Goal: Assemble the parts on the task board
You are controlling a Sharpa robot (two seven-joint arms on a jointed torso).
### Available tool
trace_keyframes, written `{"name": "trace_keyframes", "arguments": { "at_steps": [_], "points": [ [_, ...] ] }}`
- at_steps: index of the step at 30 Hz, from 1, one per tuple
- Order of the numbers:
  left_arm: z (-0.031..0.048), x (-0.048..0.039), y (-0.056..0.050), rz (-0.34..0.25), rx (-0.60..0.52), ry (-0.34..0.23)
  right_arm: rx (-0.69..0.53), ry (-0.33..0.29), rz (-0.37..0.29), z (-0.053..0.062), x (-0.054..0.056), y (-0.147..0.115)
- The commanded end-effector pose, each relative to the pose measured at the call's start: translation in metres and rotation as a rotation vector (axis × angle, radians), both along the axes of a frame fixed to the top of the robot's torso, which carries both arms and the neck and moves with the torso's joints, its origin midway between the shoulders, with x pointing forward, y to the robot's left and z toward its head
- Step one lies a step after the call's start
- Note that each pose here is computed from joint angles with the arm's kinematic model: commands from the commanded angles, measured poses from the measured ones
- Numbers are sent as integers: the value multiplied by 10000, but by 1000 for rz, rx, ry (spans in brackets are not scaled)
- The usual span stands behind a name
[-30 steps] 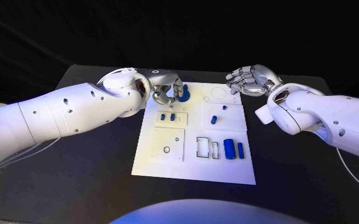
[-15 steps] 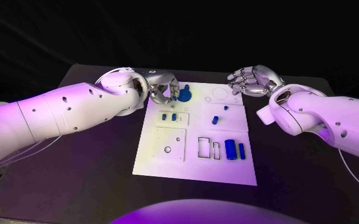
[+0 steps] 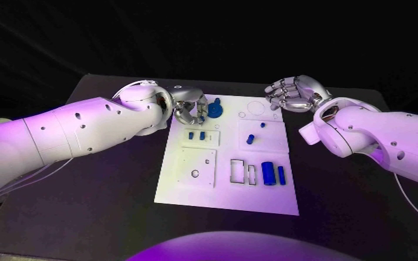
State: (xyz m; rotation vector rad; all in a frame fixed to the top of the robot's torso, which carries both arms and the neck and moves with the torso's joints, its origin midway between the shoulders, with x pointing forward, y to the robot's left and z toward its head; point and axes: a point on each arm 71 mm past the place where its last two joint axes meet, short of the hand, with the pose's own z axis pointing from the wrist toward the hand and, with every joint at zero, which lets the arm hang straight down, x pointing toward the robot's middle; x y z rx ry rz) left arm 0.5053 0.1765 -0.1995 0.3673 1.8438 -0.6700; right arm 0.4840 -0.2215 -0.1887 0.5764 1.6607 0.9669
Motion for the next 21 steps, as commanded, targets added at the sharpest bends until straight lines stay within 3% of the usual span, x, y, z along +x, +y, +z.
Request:
{"name": "trace_keyframes", "arguments": {
  "at_steps": [1,21],
  "points": [
    [-29,-5,2,-6,11,34,-3,-4,9,1,-3,7],
    [-58,-12,3,-10,35,65,-7,-11,10,6,-6,6]
  ]
}}
